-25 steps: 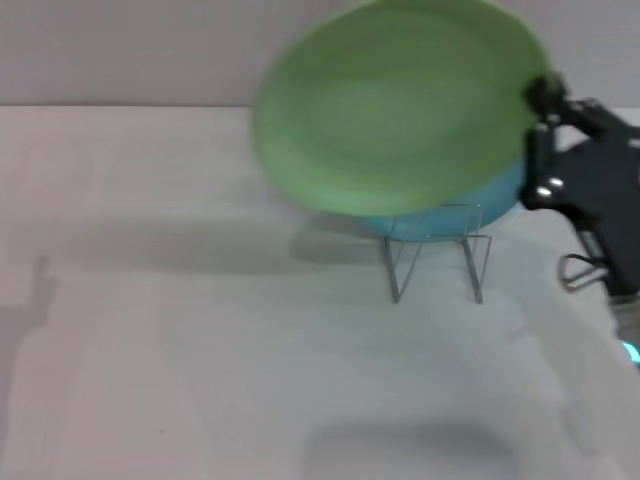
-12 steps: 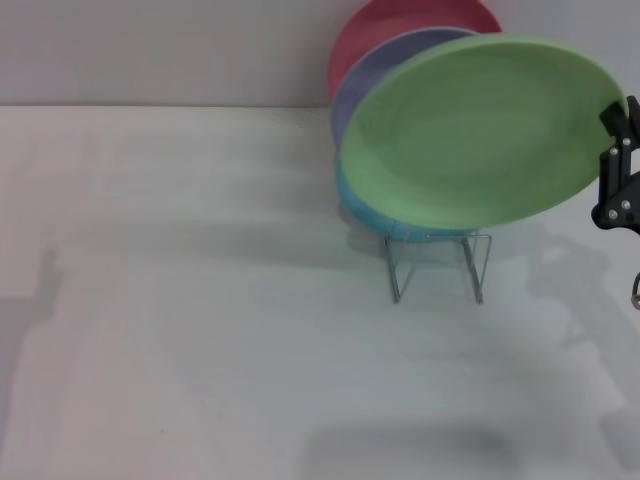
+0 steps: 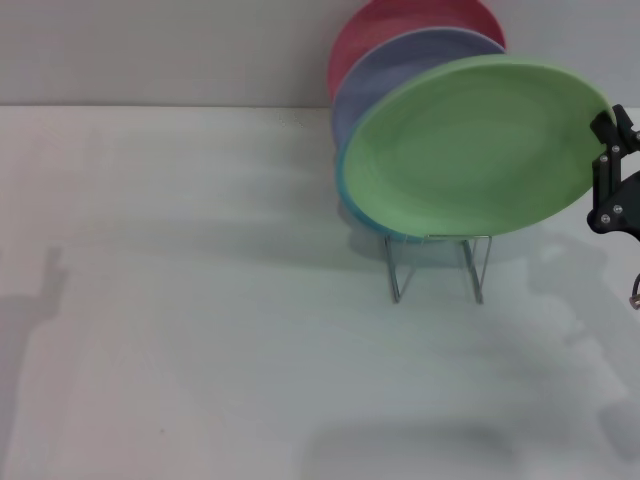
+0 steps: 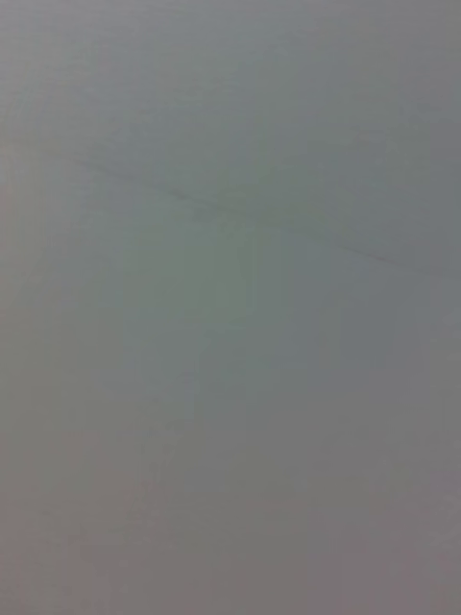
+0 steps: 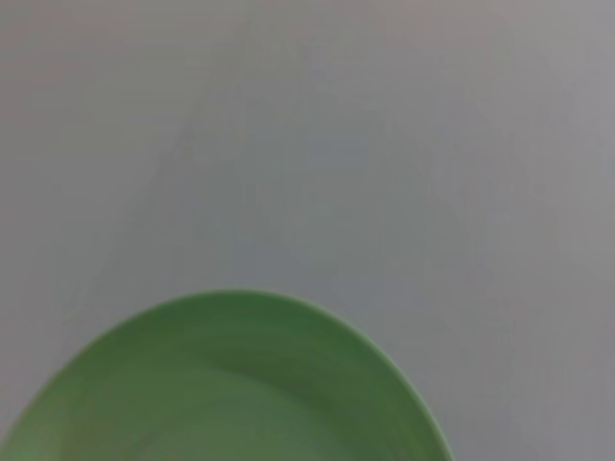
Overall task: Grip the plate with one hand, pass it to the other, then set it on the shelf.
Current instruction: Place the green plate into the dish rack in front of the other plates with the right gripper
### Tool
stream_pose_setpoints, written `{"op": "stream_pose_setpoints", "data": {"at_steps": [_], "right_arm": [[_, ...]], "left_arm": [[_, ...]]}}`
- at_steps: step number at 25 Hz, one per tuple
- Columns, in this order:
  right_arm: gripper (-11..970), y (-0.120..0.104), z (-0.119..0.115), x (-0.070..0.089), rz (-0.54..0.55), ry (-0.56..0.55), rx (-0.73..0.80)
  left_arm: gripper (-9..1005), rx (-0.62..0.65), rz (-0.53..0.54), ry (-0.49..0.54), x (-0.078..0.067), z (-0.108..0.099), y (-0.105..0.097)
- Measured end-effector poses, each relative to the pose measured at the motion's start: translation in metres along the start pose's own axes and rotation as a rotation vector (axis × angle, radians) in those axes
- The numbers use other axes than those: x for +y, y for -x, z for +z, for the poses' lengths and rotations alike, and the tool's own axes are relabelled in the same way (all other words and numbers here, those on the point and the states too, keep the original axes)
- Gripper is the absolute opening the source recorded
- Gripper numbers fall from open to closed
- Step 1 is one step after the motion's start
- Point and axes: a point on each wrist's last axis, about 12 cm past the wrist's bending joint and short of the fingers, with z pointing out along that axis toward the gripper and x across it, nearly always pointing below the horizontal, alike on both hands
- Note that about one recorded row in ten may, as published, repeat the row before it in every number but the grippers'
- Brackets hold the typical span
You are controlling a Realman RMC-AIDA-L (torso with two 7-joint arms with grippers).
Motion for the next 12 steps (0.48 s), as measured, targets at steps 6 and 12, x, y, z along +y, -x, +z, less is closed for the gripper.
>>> {"op": "stream_pose_setpoints", "data": {"at_steps": [6, 12], "right_arm": [[21, -0.0041, 0.0008, -0.0002, -0.013, 0.021, 0.032], [24, -0.0105, -0.0012, 0.0008, -0.017, 0.028, 0.088]], "left_arm": [[782, -0.014, 0.003, 0.008, 0.0, 0.0013, 0.0005], [782, -0.036, -0.002, -0.006, -0.0028, 0.0063, 0.0008]]}}
